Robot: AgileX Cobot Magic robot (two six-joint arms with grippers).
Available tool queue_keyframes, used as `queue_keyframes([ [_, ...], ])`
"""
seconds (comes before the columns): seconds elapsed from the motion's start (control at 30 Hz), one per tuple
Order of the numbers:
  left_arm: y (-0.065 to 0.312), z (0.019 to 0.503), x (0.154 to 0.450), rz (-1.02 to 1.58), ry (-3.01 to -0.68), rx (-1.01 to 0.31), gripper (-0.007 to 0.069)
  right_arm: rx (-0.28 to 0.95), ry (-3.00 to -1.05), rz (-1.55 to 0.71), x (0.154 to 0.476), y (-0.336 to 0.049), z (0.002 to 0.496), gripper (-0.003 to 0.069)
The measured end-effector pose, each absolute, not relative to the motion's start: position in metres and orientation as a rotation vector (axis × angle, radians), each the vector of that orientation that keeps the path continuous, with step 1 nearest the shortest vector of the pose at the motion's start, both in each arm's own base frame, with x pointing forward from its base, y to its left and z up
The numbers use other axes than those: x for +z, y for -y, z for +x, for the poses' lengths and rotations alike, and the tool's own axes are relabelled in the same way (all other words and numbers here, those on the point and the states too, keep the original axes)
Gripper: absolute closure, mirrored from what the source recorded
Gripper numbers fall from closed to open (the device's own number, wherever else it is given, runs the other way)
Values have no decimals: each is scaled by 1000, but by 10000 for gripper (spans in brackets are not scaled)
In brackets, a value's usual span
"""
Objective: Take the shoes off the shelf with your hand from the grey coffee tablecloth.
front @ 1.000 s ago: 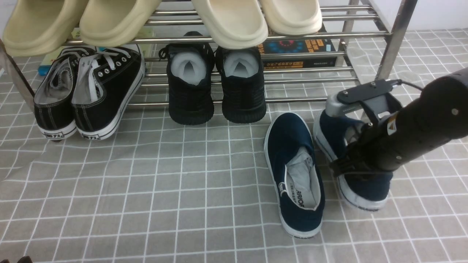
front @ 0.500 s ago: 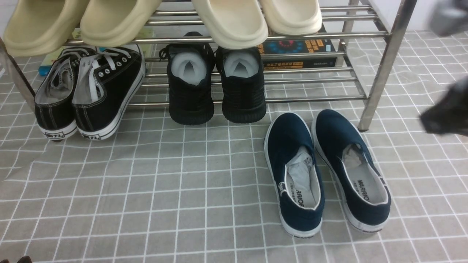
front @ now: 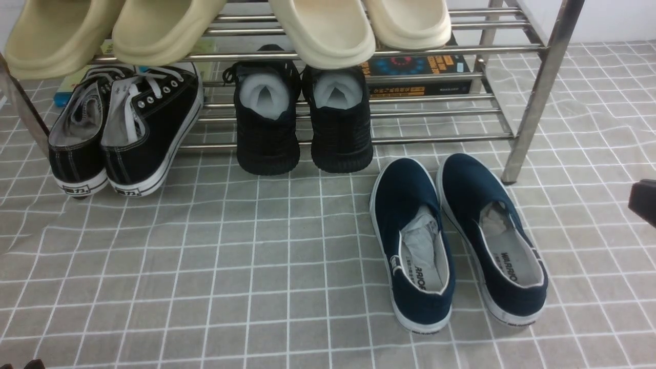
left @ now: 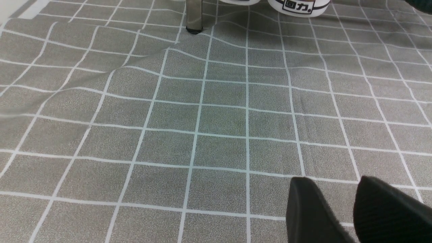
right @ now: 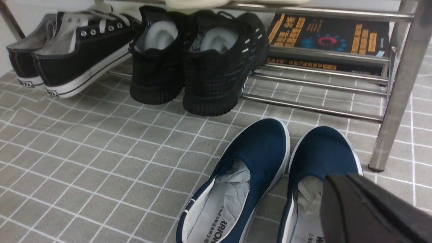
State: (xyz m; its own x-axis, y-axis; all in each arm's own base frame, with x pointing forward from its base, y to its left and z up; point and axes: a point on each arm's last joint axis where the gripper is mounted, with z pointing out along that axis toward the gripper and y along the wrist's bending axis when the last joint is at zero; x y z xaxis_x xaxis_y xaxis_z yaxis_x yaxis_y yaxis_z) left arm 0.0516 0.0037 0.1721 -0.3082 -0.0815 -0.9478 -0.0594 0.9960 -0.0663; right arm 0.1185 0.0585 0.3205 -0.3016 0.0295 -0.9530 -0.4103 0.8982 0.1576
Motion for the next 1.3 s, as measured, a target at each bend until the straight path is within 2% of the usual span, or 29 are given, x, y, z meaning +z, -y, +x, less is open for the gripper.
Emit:
queue_keyframes([
  [0.6,-4,52,172,-99,-1885,-18,385,445,-1854,-292,318,-57,114,659],
  [0.7,-4,52,172,-99,-1885,-17,385,408,-1830,-311,315,-52,108,659],
  [1.07,-4,52,172,-99,-1885,-17,385,187,-1803,-94,230,-13,64,648],
  [1.3,-4,52,172,-98,-1885,-17,385,114,-1787,-18,189,-6,54,638],
])
